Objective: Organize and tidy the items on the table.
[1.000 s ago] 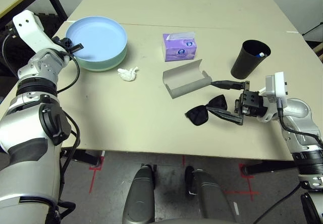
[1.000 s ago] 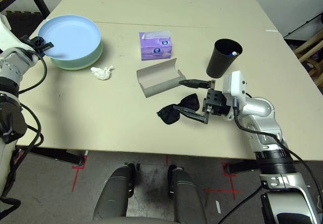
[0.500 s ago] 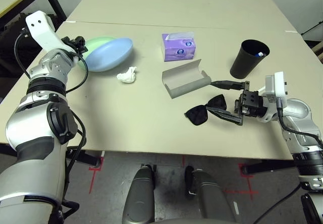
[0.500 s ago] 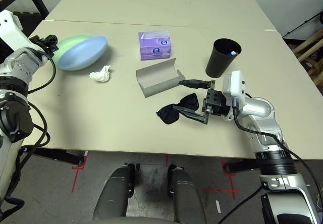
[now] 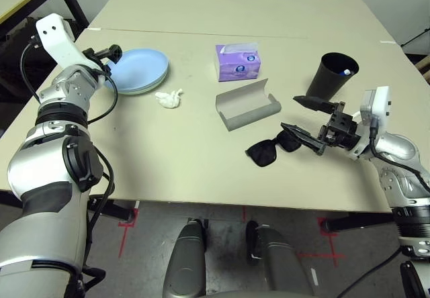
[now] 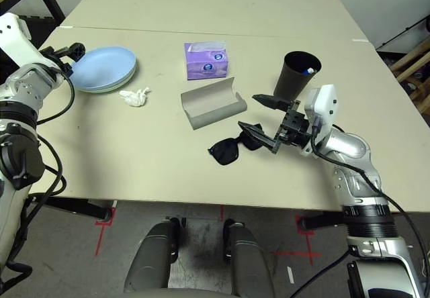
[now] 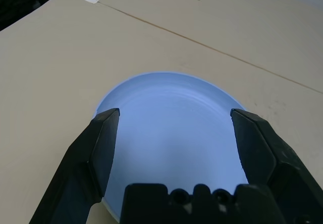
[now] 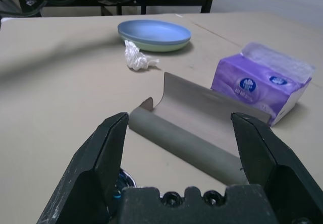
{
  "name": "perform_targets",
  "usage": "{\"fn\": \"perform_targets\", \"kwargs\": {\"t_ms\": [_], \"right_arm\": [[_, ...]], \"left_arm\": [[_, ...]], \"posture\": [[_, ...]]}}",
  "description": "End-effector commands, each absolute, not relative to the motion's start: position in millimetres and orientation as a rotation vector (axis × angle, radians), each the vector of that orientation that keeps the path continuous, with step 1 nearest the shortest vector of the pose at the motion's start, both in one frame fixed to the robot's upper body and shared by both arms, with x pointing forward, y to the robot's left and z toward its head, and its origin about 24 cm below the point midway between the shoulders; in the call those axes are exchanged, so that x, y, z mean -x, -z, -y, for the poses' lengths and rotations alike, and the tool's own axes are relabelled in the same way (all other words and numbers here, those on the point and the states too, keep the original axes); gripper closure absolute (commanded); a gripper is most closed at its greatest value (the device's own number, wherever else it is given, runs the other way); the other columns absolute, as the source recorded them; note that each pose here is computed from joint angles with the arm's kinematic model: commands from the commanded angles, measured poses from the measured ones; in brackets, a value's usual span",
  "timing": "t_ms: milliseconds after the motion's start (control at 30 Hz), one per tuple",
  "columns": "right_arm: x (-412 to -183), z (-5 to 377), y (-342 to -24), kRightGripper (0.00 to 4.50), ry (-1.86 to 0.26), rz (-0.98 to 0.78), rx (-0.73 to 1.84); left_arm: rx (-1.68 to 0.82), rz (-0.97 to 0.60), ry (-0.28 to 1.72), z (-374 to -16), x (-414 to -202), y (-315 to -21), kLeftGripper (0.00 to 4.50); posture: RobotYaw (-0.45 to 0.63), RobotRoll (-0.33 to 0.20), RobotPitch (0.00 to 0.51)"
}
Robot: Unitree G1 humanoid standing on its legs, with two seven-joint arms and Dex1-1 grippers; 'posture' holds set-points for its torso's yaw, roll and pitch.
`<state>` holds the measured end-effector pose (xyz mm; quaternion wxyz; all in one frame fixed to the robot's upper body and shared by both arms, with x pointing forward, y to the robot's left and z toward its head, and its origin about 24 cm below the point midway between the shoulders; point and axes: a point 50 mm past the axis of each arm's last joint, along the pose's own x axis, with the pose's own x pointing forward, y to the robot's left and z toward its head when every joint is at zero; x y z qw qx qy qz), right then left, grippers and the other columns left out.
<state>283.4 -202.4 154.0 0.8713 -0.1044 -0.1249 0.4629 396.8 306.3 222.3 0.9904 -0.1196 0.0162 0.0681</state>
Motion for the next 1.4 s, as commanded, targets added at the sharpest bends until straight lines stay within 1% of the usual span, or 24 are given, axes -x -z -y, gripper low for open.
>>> {"fn": "perform_targets", "kwargs": {"t_ms": [33, 233, 500, 567, 667, 900, 1200, 1400], "right_arm": [[-280, 205, -154, 0.0, -0.944, 0.262, 0.203], [-280, 209, -153, 0.0, -0.895, 0.25, 0.202], [-278, 209, -149, 0.0, -0.833, 0.261, 0.195], [-278, 209, -148, 0.0, -0.818, 0.265, 0.196], [-276, 206, -147, 0.0, -0.854, 0.257, 0.173], [-276, 207, -147, 0.0, -0.91, 0.216, 0.144], [-278, 208, -146, 0.0, -0.92, 0.184, 0.124], [-278, 208, -148, 0.0, -0.918, 0.194, 0.139]], "left_arm": [[0.193, -0.04, -0.112, -303, -398, -222, 0.02], [0.144, -0.052, 0.003, -293, -400, -219, 0.02], [0.088, -0.075, 0.132, -287, -395, -207, 0.02], [0.049, -0.078, 0.222, -283, -390, -203, 0.02], [-0.022, -0.109, 0.342, -281, -378, -194, 0.02], [-0.036, -0.158, 0.433, -285, -364, -194, 0.02], [-0.039, -0.169, 0.49, -281, -360, -194, 0.02], [-0.121, -0.151, 0.548, -275, -358, -188, 0.02]], "posture": [[0.1, 0.0, 0.181], [0.1, 0.0, 0.181], [0.1, 0.0, 0.175], [0.11, 0.0, 0.17], [0.11, 0.0, 0.168], [0.12, 0.0, 0.166], [0.12, 0.0, 0.167], [0.12, 0.0, 0.165]]}}
